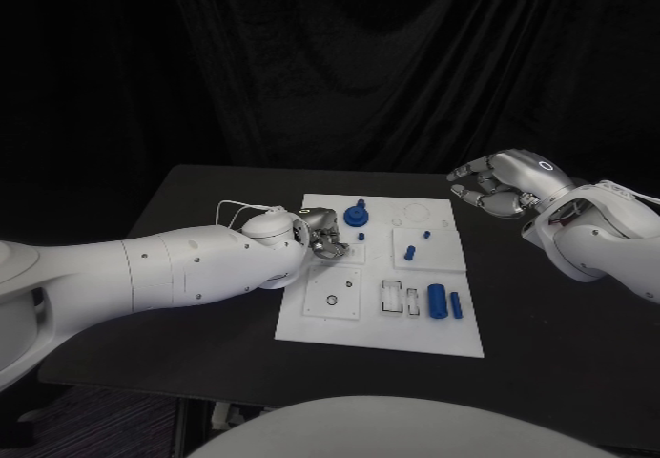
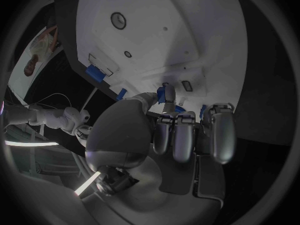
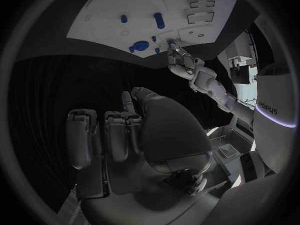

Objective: Assemble the parts on the task board

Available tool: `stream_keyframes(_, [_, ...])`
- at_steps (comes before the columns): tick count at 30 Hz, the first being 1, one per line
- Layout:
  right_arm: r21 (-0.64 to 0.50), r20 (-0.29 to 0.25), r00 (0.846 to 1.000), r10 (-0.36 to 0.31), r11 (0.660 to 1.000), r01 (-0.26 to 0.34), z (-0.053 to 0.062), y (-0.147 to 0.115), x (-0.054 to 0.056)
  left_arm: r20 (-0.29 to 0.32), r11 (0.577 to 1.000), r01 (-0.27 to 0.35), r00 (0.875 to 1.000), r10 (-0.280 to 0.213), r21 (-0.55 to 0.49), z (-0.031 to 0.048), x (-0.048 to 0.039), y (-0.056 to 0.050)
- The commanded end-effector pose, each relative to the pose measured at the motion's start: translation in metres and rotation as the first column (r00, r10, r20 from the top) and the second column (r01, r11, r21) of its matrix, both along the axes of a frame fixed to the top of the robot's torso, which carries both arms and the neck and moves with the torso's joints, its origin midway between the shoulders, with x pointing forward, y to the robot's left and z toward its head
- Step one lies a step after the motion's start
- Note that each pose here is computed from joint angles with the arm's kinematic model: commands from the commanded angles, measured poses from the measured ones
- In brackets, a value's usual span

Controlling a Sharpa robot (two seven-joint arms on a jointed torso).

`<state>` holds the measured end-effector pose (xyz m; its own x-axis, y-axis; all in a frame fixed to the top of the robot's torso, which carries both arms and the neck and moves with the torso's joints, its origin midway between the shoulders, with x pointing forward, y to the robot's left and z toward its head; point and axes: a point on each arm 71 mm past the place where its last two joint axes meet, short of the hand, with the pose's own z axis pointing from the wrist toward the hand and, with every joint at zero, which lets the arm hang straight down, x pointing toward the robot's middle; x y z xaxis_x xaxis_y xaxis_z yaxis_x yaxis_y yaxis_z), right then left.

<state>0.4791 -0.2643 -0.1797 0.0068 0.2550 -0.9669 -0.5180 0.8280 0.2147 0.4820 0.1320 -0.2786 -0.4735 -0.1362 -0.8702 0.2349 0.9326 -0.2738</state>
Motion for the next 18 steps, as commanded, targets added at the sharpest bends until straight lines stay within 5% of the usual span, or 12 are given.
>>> stream_keyframes(1, [-0.001, -0.007, 1.000, -0.012, 1.000, 0.012, -0.001, -0.001, -0.001, 0.044, 0.999, 0.014, 0.999, -0.011, -0.049, 0.0039, -0.0021, -0.002])
stream_keyframes(11, [-0.003, -0.011, 1.000, -0.020, 1.000, 0.020, -0.001, -0.003, -0.001, 0.051, 0.995, 0.014, 0.999, -0.010, -0.095, 0.0084, -0.0043, 0.005])
stream_keyframes(18, [-0.005, -0.013, 1.000, -0.021, 1.000, 0.021, -0.001, -0.003, 0.000, -0.053, 0.985, -0.032, 0.998, 0.024, -0.167, 0.0125, 0.0021, 0.015])
